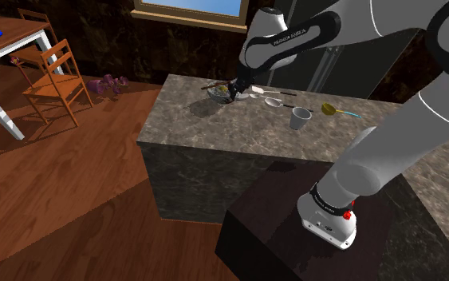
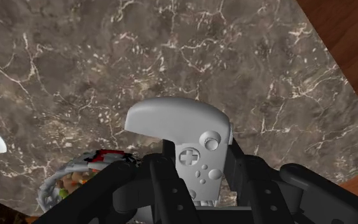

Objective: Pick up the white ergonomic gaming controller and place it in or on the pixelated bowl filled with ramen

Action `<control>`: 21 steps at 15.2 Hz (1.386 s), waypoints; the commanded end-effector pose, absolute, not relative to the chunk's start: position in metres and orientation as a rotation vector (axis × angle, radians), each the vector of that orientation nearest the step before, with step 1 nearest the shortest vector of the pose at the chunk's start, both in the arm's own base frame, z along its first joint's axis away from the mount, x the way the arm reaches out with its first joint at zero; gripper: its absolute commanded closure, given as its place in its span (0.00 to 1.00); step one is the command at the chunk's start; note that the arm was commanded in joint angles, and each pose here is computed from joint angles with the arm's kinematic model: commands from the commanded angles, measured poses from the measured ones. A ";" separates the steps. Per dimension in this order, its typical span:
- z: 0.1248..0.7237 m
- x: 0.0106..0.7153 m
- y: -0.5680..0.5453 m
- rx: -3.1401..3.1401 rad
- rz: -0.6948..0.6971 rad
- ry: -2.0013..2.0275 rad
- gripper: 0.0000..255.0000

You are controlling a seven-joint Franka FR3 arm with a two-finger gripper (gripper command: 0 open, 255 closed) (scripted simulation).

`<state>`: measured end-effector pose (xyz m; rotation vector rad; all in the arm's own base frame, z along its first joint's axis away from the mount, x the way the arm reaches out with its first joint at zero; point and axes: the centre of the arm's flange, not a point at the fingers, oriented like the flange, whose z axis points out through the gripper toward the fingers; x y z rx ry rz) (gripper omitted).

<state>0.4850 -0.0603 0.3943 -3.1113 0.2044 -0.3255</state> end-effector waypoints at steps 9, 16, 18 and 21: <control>0.398 0.592 -0.138 -3.112 -0.326 0.203 1.00; 0.395 0.657 -0.185 -3.112 -0.326 0.203 1.00; 0.384 0.657 -0.185 -3.112 -0.326 0.203 1.00; 0.368 0.657 -0.185 -3.112 -0.326 0.203 1.00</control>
